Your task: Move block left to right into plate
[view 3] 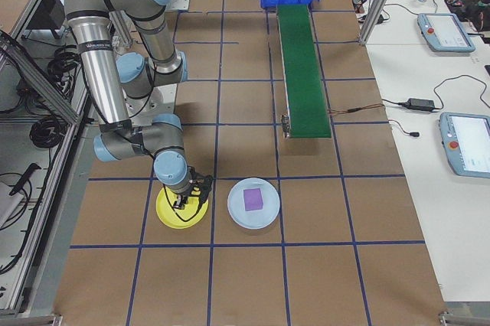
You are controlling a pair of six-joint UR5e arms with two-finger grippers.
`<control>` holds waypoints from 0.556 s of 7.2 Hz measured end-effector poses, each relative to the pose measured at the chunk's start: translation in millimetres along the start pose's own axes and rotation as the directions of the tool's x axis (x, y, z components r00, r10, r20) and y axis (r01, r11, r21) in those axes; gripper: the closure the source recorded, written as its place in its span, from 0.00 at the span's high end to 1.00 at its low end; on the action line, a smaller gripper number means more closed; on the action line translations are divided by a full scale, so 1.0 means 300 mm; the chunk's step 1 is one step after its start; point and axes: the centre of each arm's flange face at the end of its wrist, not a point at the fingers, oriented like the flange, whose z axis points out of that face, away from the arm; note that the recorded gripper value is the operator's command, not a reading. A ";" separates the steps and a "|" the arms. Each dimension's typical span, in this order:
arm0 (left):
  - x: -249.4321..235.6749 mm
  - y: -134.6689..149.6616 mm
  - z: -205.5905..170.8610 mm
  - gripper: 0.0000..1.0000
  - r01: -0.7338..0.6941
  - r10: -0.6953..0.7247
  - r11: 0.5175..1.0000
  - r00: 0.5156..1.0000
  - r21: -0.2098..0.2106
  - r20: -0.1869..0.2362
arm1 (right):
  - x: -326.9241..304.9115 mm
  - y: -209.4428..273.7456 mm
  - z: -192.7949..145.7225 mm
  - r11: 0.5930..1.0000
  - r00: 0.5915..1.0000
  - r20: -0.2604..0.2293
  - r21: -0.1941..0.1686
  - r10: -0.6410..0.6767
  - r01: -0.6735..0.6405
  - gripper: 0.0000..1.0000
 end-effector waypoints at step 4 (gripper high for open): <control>0.000 0.004 0.002 1.00 0.000 0.000 1.000 1.000 -0.002 0.000 | -0.119 -0.111 -0.108 0.999 0.998 -0.050 0.030 -0.025 0.026 1.00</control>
